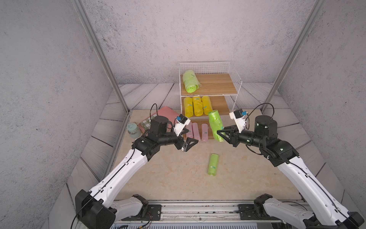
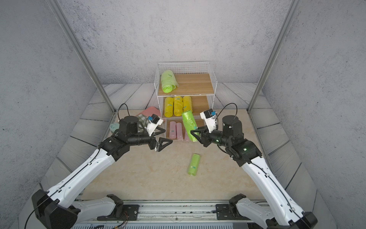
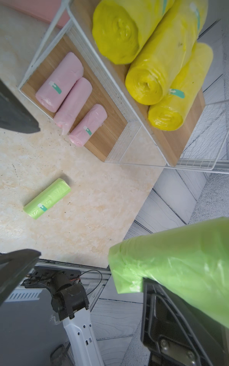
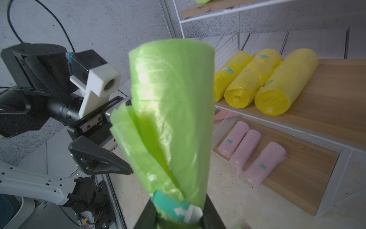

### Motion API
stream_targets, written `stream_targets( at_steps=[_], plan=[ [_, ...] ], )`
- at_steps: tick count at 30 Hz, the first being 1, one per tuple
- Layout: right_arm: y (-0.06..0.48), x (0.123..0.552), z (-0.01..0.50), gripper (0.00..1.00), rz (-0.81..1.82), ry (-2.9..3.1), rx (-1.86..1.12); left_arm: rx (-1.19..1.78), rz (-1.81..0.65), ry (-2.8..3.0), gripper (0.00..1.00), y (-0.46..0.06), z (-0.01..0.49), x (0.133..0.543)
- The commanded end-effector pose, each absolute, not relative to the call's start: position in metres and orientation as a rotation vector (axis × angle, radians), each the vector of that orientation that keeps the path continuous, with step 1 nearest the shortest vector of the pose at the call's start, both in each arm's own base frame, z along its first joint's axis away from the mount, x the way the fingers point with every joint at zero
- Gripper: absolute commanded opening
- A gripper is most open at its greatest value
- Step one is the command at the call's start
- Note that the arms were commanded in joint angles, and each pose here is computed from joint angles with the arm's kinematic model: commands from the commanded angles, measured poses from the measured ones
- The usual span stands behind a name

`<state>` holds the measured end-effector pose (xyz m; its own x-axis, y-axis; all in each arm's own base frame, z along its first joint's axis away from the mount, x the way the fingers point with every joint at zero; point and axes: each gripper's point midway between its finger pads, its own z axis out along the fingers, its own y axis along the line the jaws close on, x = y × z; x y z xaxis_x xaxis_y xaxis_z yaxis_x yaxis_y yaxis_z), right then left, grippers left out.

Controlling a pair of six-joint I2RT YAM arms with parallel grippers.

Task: Sort the rolls of trash bags by color and place them on the shelf
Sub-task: Place the roll of trash bags on the shelf.

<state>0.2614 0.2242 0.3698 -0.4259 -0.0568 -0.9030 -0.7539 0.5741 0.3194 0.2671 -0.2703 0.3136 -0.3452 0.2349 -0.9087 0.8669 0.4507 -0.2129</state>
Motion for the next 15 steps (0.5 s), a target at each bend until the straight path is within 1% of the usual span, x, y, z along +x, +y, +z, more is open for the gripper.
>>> stream_targets(
  at_steps=[1,8,15],
  plan=[
    [0.230,0.271,0.409,0.00,0.925,1.742,-0.678,0.914,-0.912,1.801,0.97,-0.266,0.332,0.268],
    [0.240,0.307,0.440,0.00,0.923,1.724,-0.620,0.863,-0.913,1.820,0.97,-0.263,0.342,0.280],
    [0.249,0.346,0.466,0.00,0.945,1.710,-0.540,0.826,-0.885,1.846,0.97,-0.257,0.340,0.290]
  ],
)
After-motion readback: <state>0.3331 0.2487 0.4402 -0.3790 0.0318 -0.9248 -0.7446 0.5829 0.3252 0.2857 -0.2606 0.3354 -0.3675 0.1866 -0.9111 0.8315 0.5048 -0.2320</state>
